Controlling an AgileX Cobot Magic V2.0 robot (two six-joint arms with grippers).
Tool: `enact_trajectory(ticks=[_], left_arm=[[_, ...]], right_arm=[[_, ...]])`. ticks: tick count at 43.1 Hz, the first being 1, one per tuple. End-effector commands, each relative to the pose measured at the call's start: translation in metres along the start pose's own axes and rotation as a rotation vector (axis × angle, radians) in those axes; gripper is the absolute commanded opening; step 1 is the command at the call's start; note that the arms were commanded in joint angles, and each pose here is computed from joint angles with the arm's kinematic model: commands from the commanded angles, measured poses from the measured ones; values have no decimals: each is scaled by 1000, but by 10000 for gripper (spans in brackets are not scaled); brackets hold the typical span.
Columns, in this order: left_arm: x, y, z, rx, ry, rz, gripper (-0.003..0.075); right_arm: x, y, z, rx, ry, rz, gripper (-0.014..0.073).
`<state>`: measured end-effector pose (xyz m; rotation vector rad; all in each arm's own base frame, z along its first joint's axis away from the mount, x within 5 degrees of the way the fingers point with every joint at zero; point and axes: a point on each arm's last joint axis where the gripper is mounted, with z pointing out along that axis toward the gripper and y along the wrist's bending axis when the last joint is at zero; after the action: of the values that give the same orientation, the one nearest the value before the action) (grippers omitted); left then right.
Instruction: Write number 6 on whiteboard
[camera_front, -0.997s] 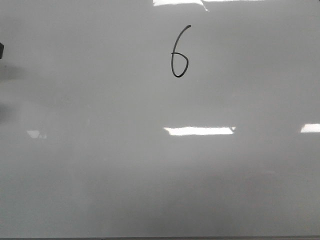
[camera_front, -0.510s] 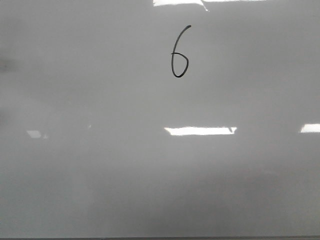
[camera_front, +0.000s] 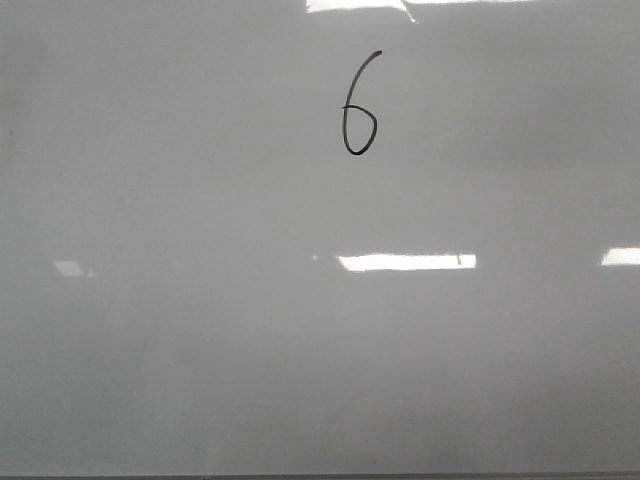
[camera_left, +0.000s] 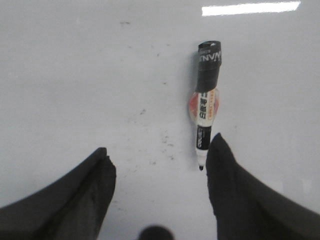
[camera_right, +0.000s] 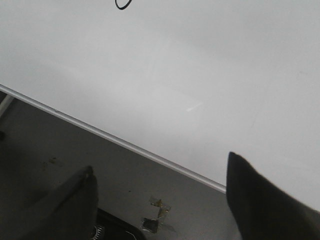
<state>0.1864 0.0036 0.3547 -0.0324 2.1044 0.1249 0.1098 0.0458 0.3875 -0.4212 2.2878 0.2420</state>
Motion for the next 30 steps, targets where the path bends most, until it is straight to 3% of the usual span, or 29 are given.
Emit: enact_trajectory(ticks=[1, 13, 30], left_arm=[[-9, 3, -26, 9, -37, -10, 402], [6, -4, -66, 152, -18, 0, 399], [10, -4, -65, 152, -12, 1, 295]], right_arm=[[-5, -1, -17, 12, -96, 64, 560], [0, -1, -29, 10, -139, 95, 560], [0, -1, -29, 14, -139, 87, 560]])
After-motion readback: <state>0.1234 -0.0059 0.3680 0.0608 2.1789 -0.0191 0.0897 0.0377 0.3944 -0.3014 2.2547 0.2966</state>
